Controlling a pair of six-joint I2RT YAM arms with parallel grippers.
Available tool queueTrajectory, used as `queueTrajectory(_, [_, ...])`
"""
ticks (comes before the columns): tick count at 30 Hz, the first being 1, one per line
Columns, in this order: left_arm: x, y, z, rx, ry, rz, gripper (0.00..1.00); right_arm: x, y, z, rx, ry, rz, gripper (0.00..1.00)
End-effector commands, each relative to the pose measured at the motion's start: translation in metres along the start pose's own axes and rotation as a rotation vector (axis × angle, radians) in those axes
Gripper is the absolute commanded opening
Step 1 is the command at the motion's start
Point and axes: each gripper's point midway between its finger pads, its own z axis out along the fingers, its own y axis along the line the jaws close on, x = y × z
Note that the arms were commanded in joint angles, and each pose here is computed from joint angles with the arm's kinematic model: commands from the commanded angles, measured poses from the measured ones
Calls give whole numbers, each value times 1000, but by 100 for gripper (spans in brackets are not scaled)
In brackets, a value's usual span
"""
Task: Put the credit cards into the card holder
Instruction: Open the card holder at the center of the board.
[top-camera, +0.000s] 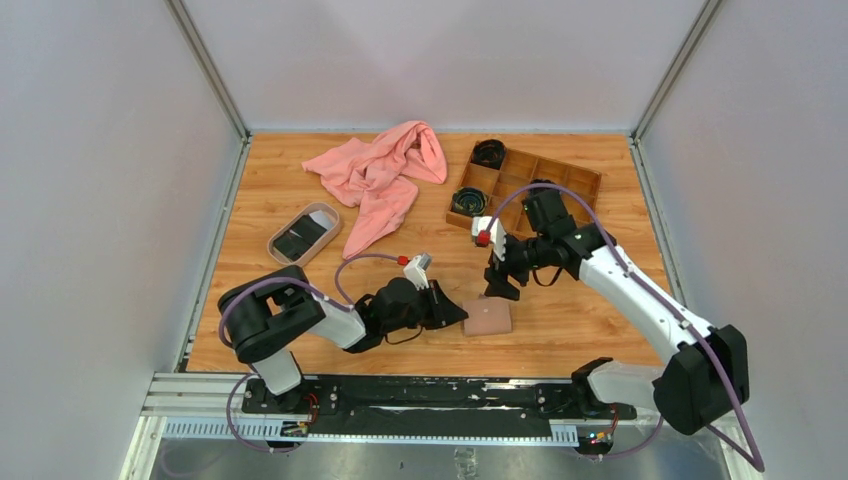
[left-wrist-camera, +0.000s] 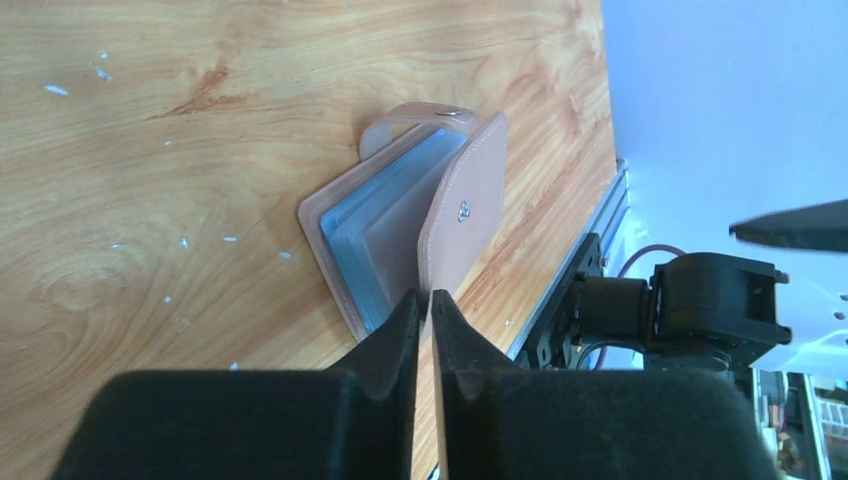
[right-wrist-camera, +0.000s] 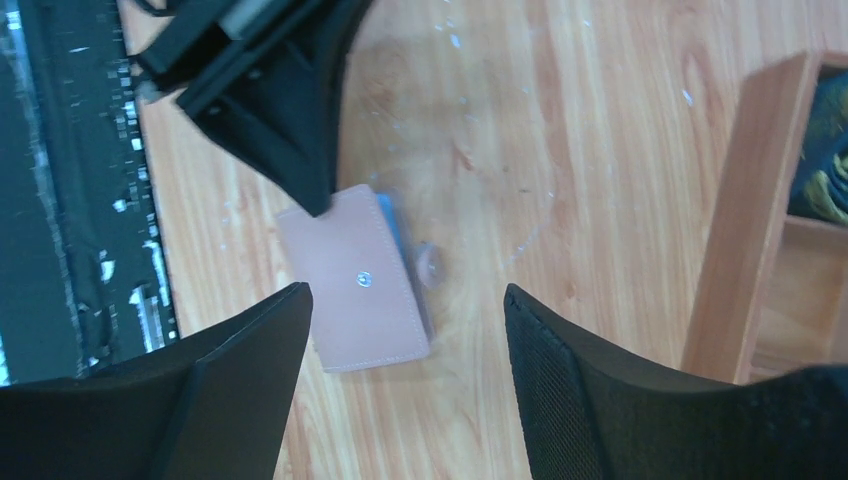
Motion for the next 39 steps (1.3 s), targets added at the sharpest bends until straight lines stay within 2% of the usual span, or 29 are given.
queueTrajectory(1, [-8, -16, -5, 39, -35, 57, 12, -1, 36, -11, -145, -59, -41, 74])
queueTrajectory(13, [-36, -26, -35, -65, -83, 242, 50, -8, 38, -28, -116, -108, -46, 74])
queueTrajectory(21, [-68, -43, -62, -130, -140, 450, 65, -13, 39, -47, -64, -176, -35, 75])
queueTrajectory(24, [-83, -58, -73, -122, -173, 547, 78, -12, 41, -50, -55, -201, -49, 75])
queueTrajectory(28, [-103, -68, -84, -135, -191, 674, 99, -9, 39, -50, -39, -200, -54, 75])
queueTrajectory(31, [-116, -64, -90, -204, -161, 730, 100, -5, 34, -51, -18, -184, -32, 75])
queueTrajectory(36, [-114, -38, -85, -396, 54, 824, 100, 8, 11, -51, 68, -121, 46, 75])
queueTrajectory(39, [-106, -33, -67, -406, 152, 873, 95, 13, 0, -54, 108, -97, 94, 75])
